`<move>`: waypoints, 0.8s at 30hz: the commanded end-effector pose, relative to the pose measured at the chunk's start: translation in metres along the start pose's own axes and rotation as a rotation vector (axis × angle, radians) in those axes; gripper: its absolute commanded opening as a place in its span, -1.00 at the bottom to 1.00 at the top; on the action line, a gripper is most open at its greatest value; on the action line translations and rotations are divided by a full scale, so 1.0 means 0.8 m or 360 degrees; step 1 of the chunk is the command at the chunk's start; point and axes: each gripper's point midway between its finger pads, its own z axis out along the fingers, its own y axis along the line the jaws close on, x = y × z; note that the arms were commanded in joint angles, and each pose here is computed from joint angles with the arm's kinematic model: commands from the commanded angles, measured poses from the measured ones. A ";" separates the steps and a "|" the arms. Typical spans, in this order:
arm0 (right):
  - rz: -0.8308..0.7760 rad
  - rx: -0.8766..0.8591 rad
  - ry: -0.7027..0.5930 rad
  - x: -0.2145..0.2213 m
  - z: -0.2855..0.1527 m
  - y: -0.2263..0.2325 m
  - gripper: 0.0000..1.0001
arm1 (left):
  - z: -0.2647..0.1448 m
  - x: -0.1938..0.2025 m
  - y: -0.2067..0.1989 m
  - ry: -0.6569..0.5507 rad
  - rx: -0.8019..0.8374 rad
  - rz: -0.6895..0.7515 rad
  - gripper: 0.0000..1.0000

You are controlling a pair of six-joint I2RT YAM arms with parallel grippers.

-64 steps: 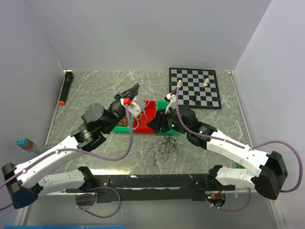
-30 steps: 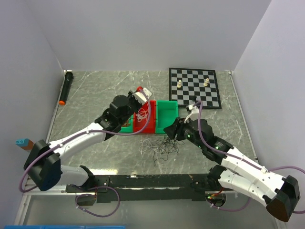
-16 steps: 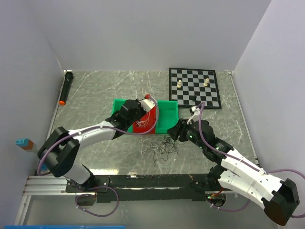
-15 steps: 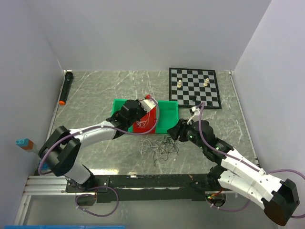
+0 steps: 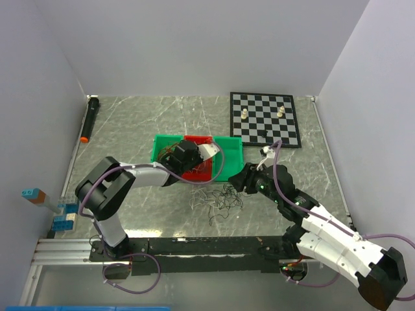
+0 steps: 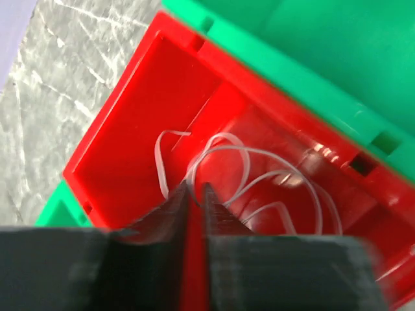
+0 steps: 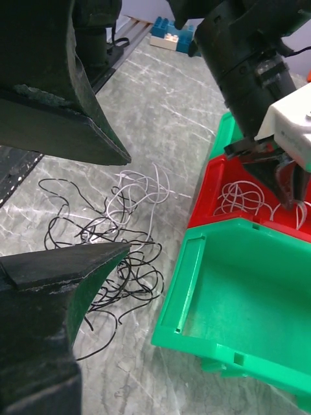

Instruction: Untangle the cables

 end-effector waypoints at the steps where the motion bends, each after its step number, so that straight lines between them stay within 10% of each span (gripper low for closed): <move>1: -0.0003 -0.0039 -0.0002 -0.003 0.000 0.005 0.16 | -0.010 -0.047 0.037 -0.0159 -0.0085 -0.0036 -0.41; 10: 0.0011 0.0057 0.0174 0.035 0.008 -0.019 0.26 | -0.101 -0.098 0.043 -0.0309 0.0114 -0.0118 0.82; 17: 0.0014 0.0165 0.0251 0.048 0.013 -0.036 0.44 | -0.210 -0.109 -0.045 -0.0521 0.0804 0.0057 0.81; 24: 0.0005 0.0254 0.0289 0.056 0.022 -0.051 0.47 | -0.179 -0.034 -0.117 -0.0158 0.1085 0.0055 0.79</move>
